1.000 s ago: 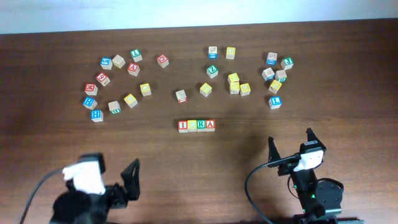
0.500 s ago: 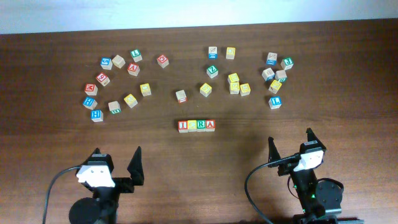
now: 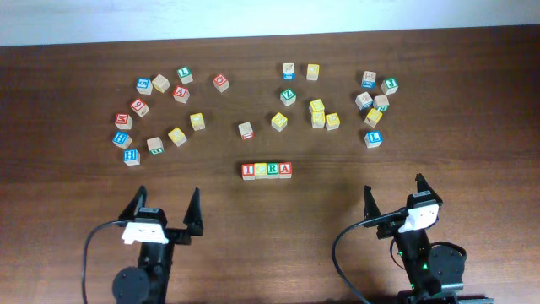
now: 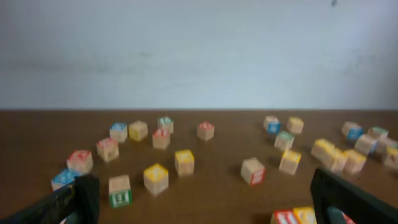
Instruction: Spell out ICRA
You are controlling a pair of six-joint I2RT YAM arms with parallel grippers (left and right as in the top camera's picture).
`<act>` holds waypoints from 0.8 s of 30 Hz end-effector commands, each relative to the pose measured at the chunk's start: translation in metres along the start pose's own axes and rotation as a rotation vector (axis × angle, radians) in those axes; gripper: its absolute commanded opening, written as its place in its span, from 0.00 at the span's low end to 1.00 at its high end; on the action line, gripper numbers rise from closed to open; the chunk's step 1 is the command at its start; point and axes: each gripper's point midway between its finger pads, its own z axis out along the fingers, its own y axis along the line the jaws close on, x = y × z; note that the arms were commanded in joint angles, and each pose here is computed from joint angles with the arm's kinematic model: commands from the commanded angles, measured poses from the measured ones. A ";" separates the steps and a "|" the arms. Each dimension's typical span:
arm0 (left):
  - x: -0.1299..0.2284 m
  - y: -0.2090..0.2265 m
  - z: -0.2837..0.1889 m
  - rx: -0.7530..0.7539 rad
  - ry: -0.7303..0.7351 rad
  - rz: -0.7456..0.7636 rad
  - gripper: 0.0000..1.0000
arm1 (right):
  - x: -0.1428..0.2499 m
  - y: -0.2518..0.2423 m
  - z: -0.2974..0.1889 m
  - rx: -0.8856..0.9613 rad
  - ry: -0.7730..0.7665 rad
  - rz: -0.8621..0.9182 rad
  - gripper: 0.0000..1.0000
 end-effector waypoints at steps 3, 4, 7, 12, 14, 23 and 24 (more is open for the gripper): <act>0.026 0.019 -0.001 -0.078 0.089 0.013 0.99 | 0.003 0.001 0.000 0.000 0.006 -0.003 0.98; 0.026 0.021 -0.001 -0.085 0.089 0.013 0.99 | 0.003 0.001 0.000 0.000 0.006 -0.003 0.98; 0.026 0.022 -0.001 -0.091 0.089 0.013 0.99 | 0.003 0.001 0.000 0.000 0.006 -0.003 0.98; 0.026 0.021 -0.001 -0.085 0.091 0.043 0.99 | 0.003 0.001 0.000 0.000 0.006 -0.003 0.98; 0.026 0.020 -0.001 -0.079 0.093 0.085 0.99 | 0.003 0.001 0.000 0.000 0.006 -0.003 0.98; 0.026 0.032 -0.002 -0.137 0.088 0.029 0.99 | 0.003 0.001 0.000 0.000 0.006 -0.003 0.98; 0.025 0.036 -0.003 -0.153 0.086 0.012 0.99 | 0.003 0.001 0.000 0.000 0.006 -0.003 0.98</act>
